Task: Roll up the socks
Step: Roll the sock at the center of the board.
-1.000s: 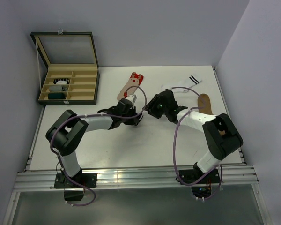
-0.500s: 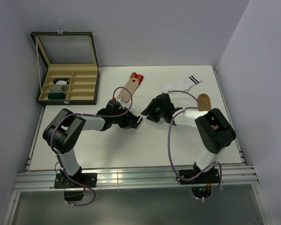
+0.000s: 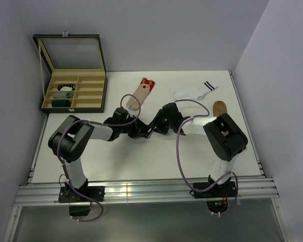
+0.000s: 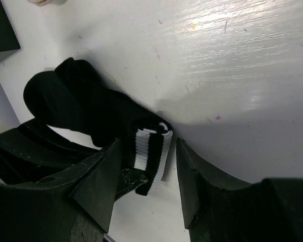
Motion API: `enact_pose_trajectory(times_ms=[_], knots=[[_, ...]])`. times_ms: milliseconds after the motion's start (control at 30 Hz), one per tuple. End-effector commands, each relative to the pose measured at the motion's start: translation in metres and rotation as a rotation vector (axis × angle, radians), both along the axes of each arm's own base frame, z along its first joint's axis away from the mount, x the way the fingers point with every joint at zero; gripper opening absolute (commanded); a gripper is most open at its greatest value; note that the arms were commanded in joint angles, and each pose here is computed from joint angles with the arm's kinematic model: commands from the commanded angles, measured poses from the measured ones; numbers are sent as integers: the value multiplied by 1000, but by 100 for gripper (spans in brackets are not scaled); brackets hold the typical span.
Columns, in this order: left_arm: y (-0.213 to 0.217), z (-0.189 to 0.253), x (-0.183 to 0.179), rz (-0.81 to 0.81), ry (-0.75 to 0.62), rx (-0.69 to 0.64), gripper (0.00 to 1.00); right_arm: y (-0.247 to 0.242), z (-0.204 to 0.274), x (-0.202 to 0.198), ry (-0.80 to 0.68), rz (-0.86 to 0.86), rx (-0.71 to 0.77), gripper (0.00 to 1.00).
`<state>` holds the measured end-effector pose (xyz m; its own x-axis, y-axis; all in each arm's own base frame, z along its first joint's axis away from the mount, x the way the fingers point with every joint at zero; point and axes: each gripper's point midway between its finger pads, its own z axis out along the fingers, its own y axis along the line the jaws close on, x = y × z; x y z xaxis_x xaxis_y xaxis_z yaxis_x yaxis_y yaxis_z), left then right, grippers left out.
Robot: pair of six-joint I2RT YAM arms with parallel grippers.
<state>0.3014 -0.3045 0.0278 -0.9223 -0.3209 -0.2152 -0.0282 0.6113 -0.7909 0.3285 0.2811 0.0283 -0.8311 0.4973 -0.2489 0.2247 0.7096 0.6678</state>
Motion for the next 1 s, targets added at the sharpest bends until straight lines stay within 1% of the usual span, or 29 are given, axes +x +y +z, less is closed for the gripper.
enact_pose_trajectory(times_ms=[0,67,167,200,267,300,367,400,467,500,567,600,667,700,800,967], knots=[[7,-24,-11,2,75,43,1,7,1,8,-24,6,-20,54],[8,-25,-12,3,81,43,1,7,-1,8,-19,8,-36,53],[8,-26,-12,4,89,39,1,6,-5,9,-15,6,-58,45],[8,-27,-13,2,93,42,2,6,-7,9,-14,7,-65,40],[9,-28,-14,2,98,41,2,5,-9,9,-10,8,-78,34],[10,-29,-15,1,102,41,2,5,-10,10,-10,8,-81,28],[11,-29,-15,1,102,42,3,2,-12,9,-7,11,-103,21],[12,-29,-15,0,100,43,6,1,-11,11,-11,10,-112,10],[13,-28,-15,-4,89,54,10,-4,-10,11,-10,8,-142,0],[13,-24,-13,-4,74,54,16,-2,-6,14,-19,11,-145,0],[16,-21,-10,2,52,75,23,-7,-6,12,-6,13,-177,0],[16,-12,-7,4,26,76,30,-6,-3,13,-9,14,-180,0],[20,1,0,16,-36,107,37,-10,-4,10,12,12,-202,0],[22,7,4,20,-58,119,43,-9,0,12,12,10,-203,0],[31,26,17,32,-164,190,50,-8,1,10,33,3,-220,0],[39,46,29,11,-357,326,51,-5,4,11,63,0,-231,0]])
